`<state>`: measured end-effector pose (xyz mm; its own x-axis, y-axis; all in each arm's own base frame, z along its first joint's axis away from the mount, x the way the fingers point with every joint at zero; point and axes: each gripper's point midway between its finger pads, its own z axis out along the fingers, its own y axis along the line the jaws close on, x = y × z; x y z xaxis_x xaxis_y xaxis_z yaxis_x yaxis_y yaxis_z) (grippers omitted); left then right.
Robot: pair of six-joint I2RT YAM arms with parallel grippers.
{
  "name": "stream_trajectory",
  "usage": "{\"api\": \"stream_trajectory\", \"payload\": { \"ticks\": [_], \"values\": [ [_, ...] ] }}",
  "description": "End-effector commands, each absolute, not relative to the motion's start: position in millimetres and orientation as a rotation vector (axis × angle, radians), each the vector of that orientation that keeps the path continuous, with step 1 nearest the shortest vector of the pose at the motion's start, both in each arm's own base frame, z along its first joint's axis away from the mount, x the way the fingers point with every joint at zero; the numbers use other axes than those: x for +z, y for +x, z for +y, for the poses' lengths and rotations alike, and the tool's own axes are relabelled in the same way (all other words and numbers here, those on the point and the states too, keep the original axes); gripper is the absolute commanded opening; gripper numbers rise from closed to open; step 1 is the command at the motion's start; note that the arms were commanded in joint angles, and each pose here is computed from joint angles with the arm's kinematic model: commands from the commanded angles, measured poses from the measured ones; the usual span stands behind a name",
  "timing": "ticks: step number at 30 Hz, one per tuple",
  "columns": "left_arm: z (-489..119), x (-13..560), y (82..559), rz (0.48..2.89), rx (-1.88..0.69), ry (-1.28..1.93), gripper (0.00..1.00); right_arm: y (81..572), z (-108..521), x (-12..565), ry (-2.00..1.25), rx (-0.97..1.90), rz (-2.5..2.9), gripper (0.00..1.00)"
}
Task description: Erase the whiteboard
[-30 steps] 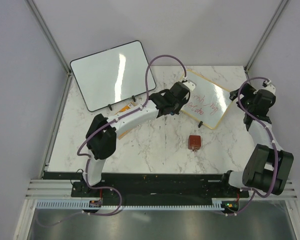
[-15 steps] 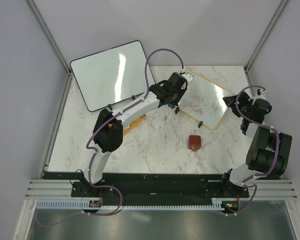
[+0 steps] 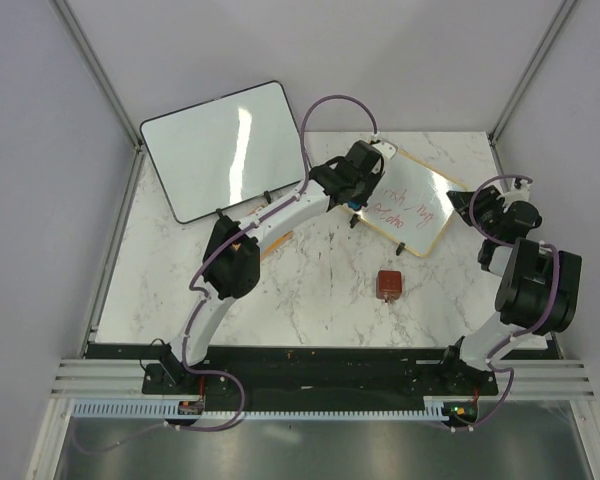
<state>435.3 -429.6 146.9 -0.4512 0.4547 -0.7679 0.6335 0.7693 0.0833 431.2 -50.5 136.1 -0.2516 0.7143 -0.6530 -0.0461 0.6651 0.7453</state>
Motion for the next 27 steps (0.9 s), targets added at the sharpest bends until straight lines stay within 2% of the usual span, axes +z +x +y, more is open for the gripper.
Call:
{"api": "stream_trajectory", "payload": {
  "ticks": [1,4,8,10,27],
  "values": [
    [-444,160,452,2.052,-0.296,0.776,0.02,429,-37,147,0.463,0.879,1.627,0.34],
    [-450,164,461,2.010,-0.312,0.753,0.02,427,-32,145,0.455,0.894,1.637,0.27],
    [-456,170,471,1.955,-0.329,0.720,0.02,424,-29,145,0.424,0.878,1.652,0.08],
    [-454,171,476,1.948,-0.336,0.700,0.02,422,-28,143,0.403,0.867,1.668,0.01],
    [-444,167,500,1.955,-0.445,0.631,0.02,373,-27,98,0.419,0.633,1.854,0.00]
  ]
}}
